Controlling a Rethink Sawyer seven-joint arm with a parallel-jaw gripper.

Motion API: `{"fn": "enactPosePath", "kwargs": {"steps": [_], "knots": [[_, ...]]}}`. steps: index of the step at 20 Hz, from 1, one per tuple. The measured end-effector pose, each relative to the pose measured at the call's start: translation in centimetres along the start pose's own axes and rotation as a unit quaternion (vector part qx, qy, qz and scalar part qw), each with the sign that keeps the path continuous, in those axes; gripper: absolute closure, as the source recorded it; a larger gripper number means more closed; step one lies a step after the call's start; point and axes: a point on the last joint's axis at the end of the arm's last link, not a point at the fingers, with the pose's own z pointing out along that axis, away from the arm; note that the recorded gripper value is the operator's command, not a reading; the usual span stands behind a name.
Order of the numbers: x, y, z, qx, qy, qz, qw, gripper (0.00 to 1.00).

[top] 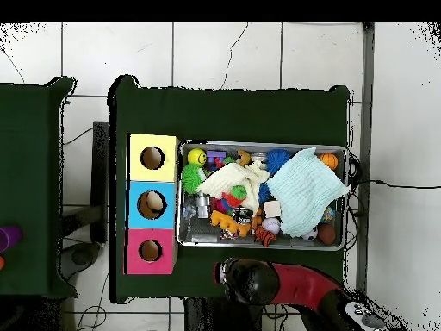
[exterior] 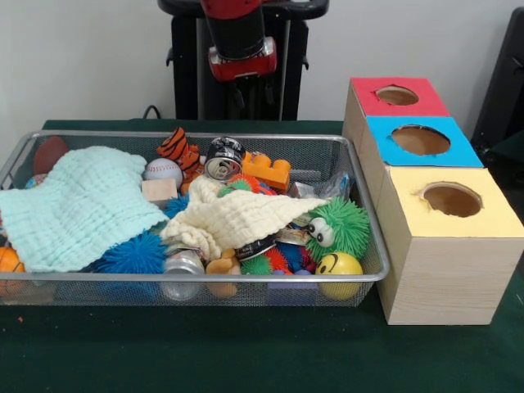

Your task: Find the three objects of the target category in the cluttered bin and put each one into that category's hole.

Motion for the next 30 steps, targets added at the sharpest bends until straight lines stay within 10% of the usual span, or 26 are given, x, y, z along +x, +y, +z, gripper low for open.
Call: {"fn": "enactPosePath", "kwargs": {"steps": [4,8,9,10,11,13,17,18,19,22,24,30], "knots": [[-0.4,1.2,-3.0,0.019,0.034,-0.007,0.9992,0.0],[0.1,4.9,-6.4,0.034,0.131,-0.018,0.9906,0.0],[0.3,5.8,-7.1,0.036,0.158,-0.02,0.9866,0.0],[0.7,8.0,-9.2,0.039,0.226,-0.023,0.9731,0.0],[0.7,8.5,-9.6,0.039,0.239,-0.023,0.9701,0.0],[1.1,10.7,-12.0,0.037,0.31,-0.018,0.9498,0.0],[1.0,12.4,-13.9,0.036,0.348,-0.011,0.9368,0.0],[0.9,12.5,-13.9,0.037,0.345,-0.011,0.9377,0.0],[0.2,12.3,-13.4,0.041,0.312,-0.013,0.9491,0.0],[-1.5,11.5,-12.2,0.047,0.244,-0.015,0.9685,0.0],[-5.6,9.1,-9.9,0.055,0.092,-0.011,0.9942,0.0],[-9.3,6.6,-7.8,0.065,-0.053,-0.006,0.9965,0.0]]}}
